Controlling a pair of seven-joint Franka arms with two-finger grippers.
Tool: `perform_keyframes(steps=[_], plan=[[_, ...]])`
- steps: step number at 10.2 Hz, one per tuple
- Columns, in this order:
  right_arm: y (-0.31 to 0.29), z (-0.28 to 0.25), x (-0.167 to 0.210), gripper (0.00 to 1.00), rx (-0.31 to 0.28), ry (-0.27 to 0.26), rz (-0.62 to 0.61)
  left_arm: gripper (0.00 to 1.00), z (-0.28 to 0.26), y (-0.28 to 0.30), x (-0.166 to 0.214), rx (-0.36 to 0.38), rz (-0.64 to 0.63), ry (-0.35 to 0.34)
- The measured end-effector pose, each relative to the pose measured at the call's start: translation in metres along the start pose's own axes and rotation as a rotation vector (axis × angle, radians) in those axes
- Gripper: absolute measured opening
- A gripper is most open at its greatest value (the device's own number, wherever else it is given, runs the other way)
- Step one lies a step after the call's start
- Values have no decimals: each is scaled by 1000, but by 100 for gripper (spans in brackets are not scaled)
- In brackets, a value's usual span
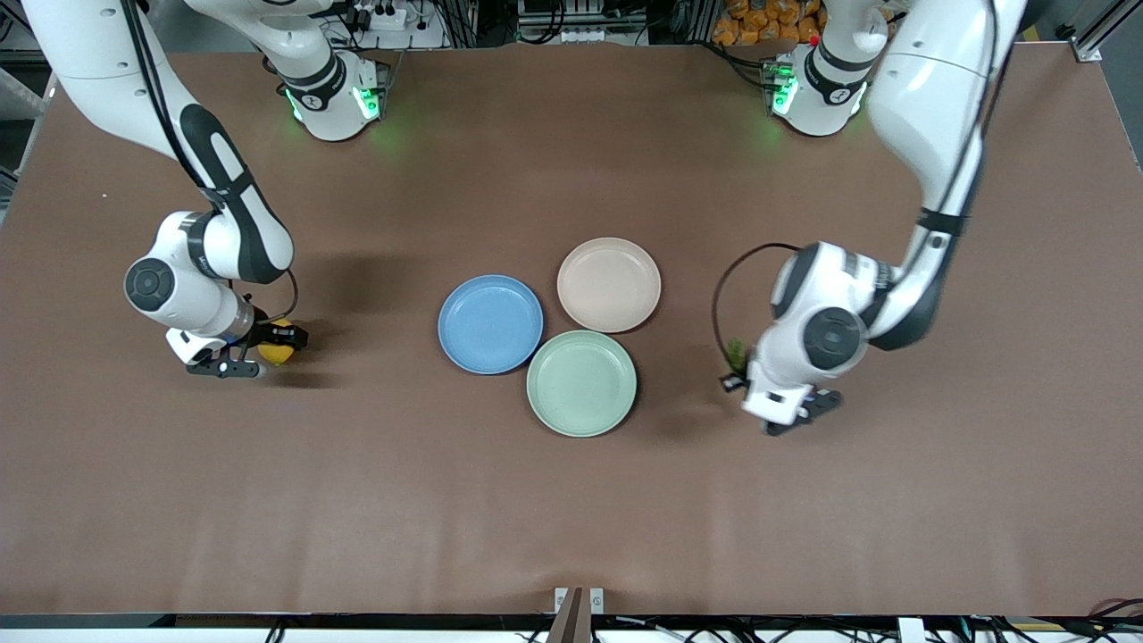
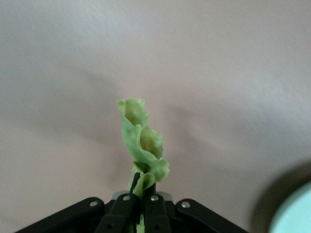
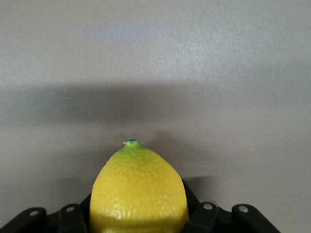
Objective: Place lemon and lettuce in plates
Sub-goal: 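Carry the lemon toward the blue plate while the left gripper carries lettuce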
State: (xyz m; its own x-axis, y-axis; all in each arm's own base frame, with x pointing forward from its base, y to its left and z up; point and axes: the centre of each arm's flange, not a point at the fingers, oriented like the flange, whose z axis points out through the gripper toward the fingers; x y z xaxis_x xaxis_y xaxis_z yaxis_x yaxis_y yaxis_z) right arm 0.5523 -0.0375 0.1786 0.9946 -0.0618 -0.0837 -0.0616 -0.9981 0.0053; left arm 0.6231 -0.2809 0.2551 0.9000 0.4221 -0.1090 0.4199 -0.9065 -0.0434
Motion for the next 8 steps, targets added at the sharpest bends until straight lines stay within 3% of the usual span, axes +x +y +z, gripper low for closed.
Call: perform_keyframes(steps=[4,6,8], plan=[[-18,-55,26,60,12,-53,-30,4,-3,80,-110,-9,-8,3],[-48,-74,35,60,12,-46,-78,4,3,113,-177,1,7,4],[-84,-81,36,60,23,-33,-124,4,10,129,-218,13,27,6]])
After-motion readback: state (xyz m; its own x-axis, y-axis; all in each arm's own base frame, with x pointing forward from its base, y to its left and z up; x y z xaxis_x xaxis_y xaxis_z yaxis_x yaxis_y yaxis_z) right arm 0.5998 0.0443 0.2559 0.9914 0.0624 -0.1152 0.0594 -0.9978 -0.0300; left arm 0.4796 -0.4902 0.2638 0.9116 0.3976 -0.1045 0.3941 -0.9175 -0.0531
